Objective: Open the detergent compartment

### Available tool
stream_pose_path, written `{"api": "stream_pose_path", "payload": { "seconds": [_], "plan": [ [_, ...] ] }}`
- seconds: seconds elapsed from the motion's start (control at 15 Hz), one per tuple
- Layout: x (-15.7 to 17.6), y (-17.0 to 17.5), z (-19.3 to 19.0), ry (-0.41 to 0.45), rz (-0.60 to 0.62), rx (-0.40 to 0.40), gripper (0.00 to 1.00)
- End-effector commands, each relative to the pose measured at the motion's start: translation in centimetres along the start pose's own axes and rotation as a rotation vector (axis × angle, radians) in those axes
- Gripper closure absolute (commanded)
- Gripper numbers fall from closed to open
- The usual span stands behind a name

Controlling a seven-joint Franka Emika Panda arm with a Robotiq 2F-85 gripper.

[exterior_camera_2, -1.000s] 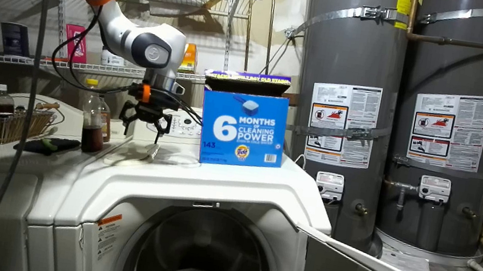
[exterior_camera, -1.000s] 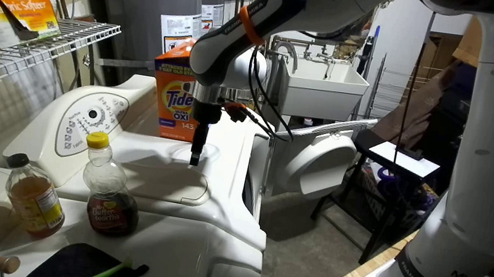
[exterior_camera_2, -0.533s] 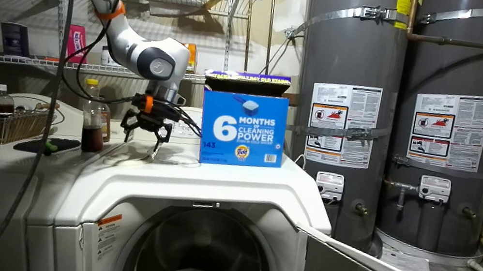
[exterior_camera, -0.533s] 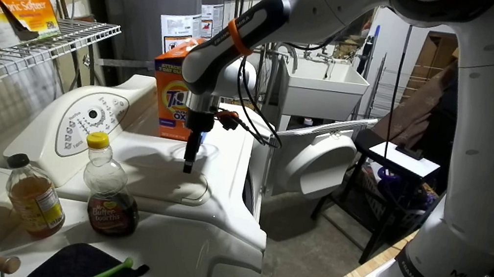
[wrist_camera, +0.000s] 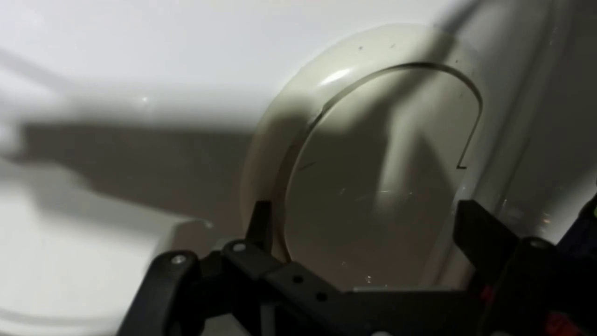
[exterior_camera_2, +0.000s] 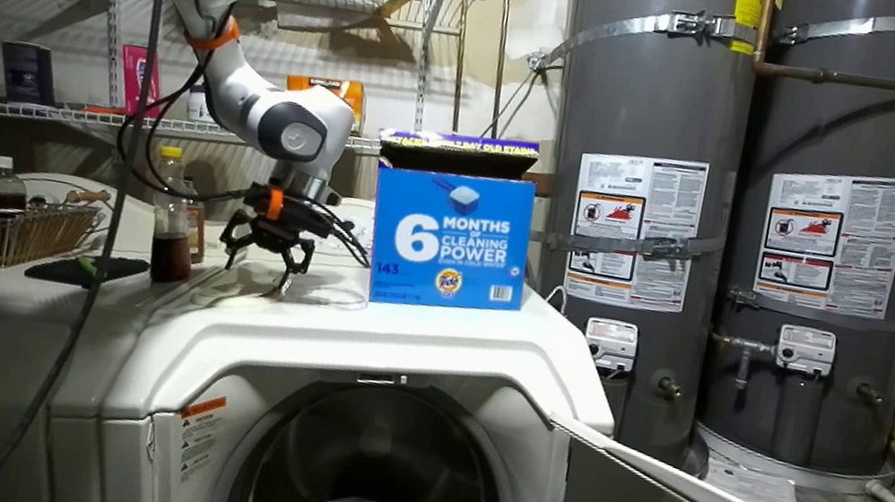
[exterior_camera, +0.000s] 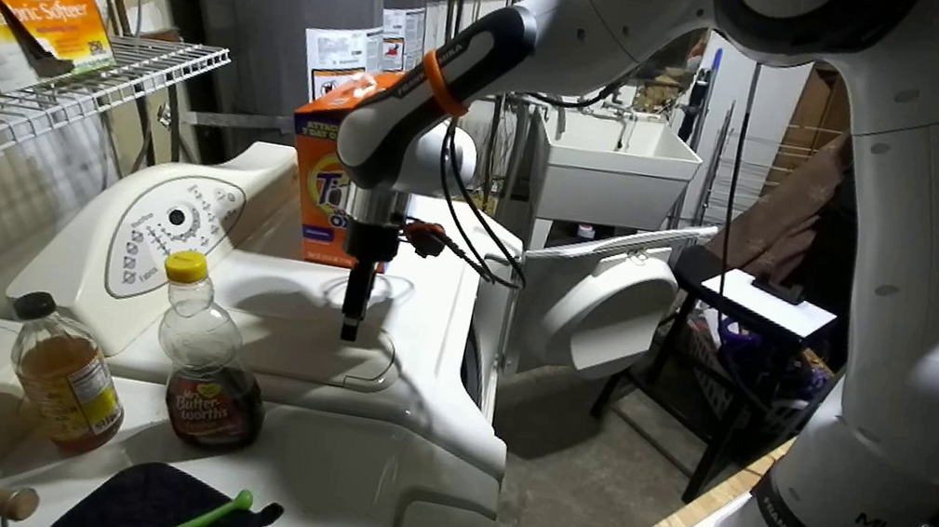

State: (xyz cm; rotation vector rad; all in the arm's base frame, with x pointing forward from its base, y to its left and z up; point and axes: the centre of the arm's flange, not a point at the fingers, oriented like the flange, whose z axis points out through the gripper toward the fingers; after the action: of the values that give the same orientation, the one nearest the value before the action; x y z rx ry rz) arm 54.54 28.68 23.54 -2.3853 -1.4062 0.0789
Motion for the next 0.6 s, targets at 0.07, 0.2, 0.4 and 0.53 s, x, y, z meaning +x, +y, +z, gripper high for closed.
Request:
{"api": "stream_pose_path", "payload": {
  "seconds": [0.07,0.2,0.4,0.53],
  "plan": [
    [0.6,0.5,0.3,0.001,0.002,0.054,0.00],
    [0.8,0.0,0.1,0.000,-0.010,0.081,0.00],
    [1.4,-1.2,-0.4,-0.004,-0.038,0.098,0.00],
    [1.9,-2.1,-0.9,-0.009,-0.059,0.110,0.00]
  ]
}}
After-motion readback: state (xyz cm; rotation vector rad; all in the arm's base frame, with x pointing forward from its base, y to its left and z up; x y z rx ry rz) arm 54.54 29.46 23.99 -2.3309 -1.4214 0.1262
